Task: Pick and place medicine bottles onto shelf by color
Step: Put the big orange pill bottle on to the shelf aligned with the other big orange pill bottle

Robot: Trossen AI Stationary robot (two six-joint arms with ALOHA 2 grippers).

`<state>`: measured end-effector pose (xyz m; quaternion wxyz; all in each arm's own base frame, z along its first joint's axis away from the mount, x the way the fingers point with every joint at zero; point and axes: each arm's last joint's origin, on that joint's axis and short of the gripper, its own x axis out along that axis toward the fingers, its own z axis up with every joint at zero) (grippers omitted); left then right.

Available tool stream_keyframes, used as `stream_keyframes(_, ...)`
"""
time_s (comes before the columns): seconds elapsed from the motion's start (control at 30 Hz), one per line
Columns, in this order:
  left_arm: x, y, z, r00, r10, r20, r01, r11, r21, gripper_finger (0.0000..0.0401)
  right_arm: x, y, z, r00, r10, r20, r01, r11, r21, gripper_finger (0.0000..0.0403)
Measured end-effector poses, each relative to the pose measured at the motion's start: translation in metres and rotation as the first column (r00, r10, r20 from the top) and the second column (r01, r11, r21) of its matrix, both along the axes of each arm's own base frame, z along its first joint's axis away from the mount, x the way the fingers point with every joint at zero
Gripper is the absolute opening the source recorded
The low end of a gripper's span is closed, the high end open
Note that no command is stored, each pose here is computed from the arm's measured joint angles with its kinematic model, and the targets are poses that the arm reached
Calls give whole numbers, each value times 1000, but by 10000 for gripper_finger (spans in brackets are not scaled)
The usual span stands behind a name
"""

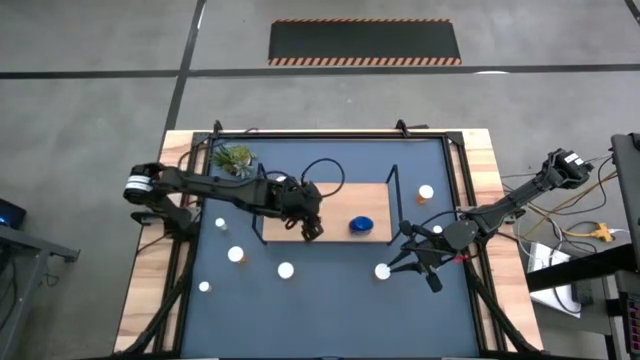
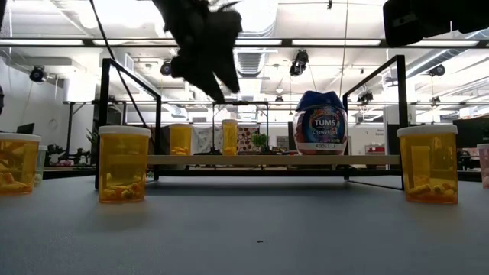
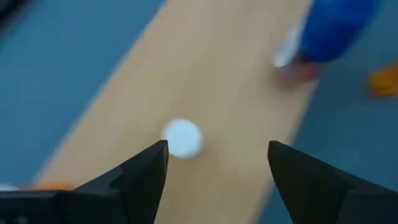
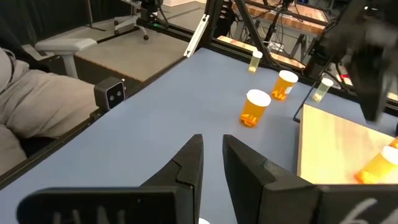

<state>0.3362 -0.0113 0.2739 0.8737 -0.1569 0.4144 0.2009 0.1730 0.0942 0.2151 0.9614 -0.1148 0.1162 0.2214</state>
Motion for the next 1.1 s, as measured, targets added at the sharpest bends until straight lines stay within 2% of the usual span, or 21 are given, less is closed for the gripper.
stream_keyframes(0.1,-7,-14,16,997,-22,70,31,990,-141,258,0,0,0,1000,0,-1,0,1000,-1,52)
stream_keyframes(0.33,-26,-77,29,989,-98,113,126,952,-279,258,0,0,0,1000,-1,-4,1,1000,4,52)
stream_keyframes(0.4,-32,-96,32,987,-106,117,142,922,-361,258,0,0,0,1000,-1,-4,1,1000,5,52)
stream_keyframes(0.53,-50,-136,34,988,-145,59,153,820,-552,258,0,0,0,1000,-2,-4,2,1000,6,52)
stream_keyframes(0.6,-62,-150,33,990,-137,-18,96,772,-629,258,0,0,0,1000,-2,-3,2,1000,6,52)
stream_keyframes(0.67,-76,-158,28,986,-80,-147,-35,759,-650,257,0,0,0,1000,-1,-4,1,1000,5,52)
stream_keyframes(0.8,-106,-167,18,909,53,-414,-306,759,-574,257,0,0,0,1000,-1,-4,1,1000,5,52)
stream_keyframes(0.9,-125,-164,11,837,140,-529,-406,807,-429,257,0,0,0,1000,-1,-3,1,1000,5,52)
stream_keyframes(0.93,-130,-161,9,822,191,-536,-429,827,-363,257,0,0,0,1000,0,-3,0,1000,3,52)
stream_keyframes(1.03,-137,-151,5,789,321,-525,-488,845,-217,257,0,0,0,1000,1,-1,-1,1000,-1,52)
stream_keyframes(1.1,-137,-146,4,794,357,-493,-491,854,-171,257,0,0,0,1000,2,0,-2,1000,-4,52)
